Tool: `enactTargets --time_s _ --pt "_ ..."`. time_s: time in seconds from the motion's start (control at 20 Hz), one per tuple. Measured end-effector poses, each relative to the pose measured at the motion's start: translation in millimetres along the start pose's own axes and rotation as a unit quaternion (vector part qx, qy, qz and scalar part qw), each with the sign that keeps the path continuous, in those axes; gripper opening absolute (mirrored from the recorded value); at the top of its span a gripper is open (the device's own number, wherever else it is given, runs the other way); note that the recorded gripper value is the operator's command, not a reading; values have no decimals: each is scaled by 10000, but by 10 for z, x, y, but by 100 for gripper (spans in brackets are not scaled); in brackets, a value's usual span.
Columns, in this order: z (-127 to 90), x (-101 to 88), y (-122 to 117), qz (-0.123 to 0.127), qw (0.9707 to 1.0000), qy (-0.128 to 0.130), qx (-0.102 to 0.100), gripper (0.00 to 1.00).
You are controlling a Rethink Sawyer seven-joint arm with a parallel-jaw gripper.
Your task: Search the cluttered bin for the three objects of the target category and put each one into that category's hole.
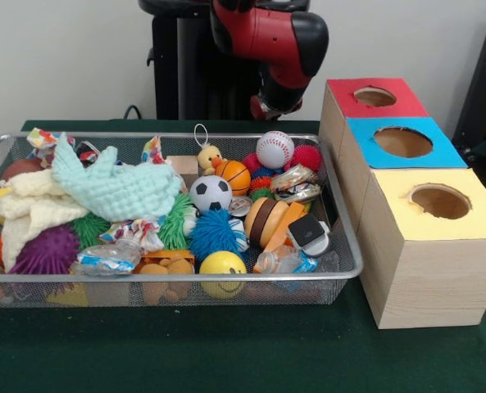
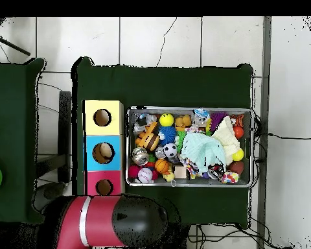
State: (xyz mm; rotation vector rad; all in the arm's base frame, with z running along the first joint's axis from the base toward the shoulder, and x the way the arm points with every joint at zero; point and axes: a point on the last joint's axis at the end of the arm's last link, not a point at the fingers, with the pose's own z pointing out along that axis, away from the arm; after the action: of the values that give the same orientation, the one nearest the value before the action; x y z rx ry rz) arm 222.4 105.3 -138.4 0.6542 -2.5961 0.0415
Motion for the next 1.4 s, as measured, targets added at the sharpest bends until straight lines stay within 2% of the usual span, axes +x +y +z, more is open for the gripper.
enactTargets --time_s 0.55,1.05,1.4 --pt "199 -25 -34 32 9996 241 -155 0" --pt "192 -56 -46 15 9976 594 -350 0" --pt "146 -57 -32 -28 9966 736 -380 0"
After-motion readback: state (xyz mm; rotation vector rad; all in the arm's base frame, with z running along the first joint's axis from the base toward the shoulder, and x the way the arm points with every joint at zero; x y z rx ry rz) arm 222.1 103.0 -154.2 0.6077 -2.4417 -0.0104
